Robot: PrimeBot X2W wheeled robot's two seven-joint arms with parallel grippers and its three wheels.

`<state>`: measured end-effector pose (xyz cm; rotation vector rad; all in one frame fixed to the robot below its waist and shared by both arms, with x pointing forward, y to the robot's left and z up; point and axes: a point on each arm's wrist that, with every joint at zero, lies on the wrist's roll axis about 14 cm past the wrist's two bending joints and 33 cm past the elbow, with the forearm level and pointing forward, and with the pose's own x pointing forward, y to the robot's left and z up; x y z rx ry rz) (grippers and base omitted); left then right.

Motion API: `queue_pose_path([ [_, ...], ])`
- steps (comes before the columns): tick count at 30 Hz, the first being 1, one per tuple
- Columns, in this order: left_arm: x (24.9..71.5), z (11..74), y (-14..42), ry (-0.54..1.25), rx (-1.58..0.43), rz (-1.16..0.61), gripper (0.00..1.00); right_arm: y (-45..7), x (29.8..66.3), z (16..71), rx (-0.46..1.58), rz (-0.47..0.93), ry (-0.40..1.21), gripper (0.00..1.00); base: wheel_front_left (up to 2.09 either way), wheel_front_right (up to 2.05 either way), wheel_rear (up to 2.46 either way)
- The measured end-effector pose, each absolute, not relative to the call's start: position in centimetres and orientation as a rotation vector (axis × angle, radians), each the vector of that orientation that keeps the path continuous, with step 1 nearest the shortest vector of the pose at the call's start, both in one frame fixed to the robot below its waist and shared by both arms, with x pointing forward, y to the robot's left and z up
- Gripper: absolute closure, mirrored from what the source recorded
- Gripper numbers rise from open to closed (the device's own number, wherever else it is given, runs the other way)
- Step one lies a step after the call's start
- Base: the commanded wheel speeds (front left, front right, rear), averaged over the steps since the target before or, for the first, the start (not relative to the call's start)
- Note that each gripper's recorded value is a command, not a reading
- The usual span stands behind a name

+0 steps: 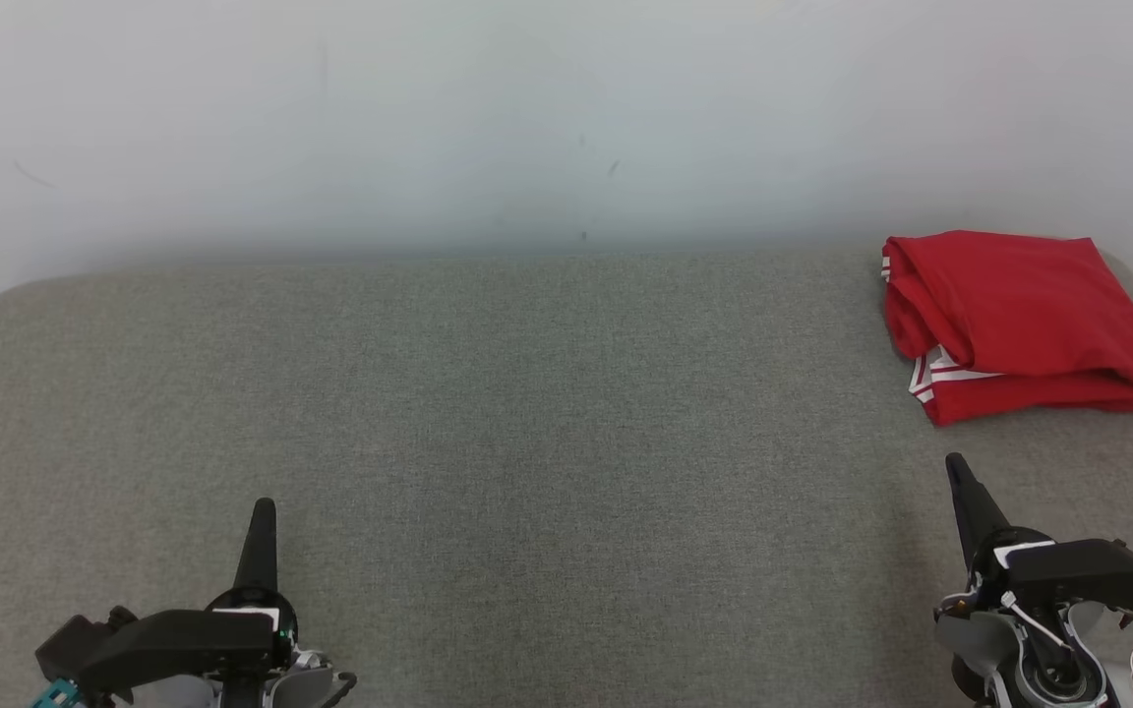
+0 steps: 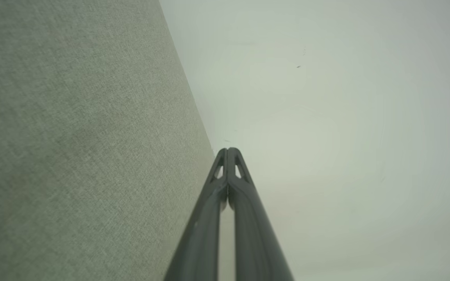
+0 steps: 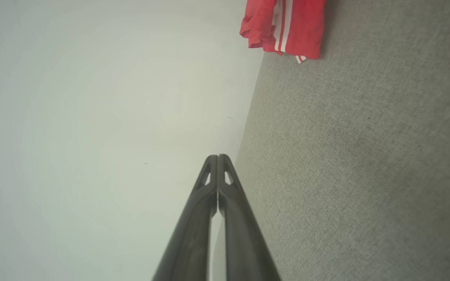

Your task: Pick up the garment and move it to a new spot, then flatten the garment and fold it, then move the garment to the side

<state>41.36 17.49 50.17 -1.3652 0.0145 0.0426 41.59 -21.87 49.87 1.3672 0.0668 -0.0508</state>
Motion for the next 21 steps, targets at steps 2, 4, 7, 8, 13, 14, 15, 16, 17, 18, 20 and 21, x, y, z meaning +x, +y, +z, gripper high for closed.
queue_pose_path([
  [2,41.4,50.1,17.5,0.016,-1.379,0.043,1.0,-21.9,41.7,50.0,1.381,-0.046,0.064,1.0,0.0,0.0,0.0],
  [4,41.4,50.1,17.5,0.018,-1.393,0.046,1.0,-21.9,41.9,50.3,1.398,-0.041,0.058,1.0,0.0,0.0,0.0],
  [7,41.7,50.4,17.4,0.013,-1.42,0.039,1.0,-22.0,42.0,50.3,1.423,-0.038,0.057,1.0,0.0,0.0,0.0],
  [8,41.7,50.5,17.4,0.012,-1.427,0.037,1.0,-22.1,42.0,50.3,1.43,-0.04,0.056,1.0,0.0,0.0,0.0],
  [13,41.8,50.4,17.4,0.015,-1.461,0.038,1.0,-22.1,42.2,50.7,1.468,-0.03,0.047,1.0,0.0,0.0,0.0],
  [14,41.9,50.5,17.3,0.015,-1.471,0.037,1.0,-22.2,42.3,50.8,1.477,-0.026,0.045,1.0,0.0,0.0,0.0],
  [15,42.0,50.6,17.3,0.012,-1.481,0.036,1.0,-22.2,42.4,50.9,1.484,-0.025,0.042,1.0,0.0,0.0,0.0],
  [16,42.1,50.7,17.3,0.01,-1.487,0.033,1.0,-22.2,42.4,50.9,1.49,-0.025,0.042,1.0,0.0,0.0,0.0],
  [17,42.1,50.8,17.3,0.009,-1.493,0.031,1.0,-22.2,42.4,50.9,1.497,-0.025,0.042,1.0,0.0,0.0,0.0],
  [18,42.2,50.8,17.3,0.009,-1.498,0.032,1.0,-22.3,42.4,50.9,1.504,-0.024,0.042,1.0,0.0,0.0,0.0],
  [20,42.2,50.8,17.3,0.01,-1.512,0.034,1.0,-22.3,42.4,50.9,1.516,-0.021,0.04,1.0,0.0,0.0,0.0],
  [21,42.2,50.8,17.3,0.01,-1.518,0.034,1.0,-22.3,42.5,51.0,1.523,-0.018,0.038,1.0,0.0,0.0,0.0],
])
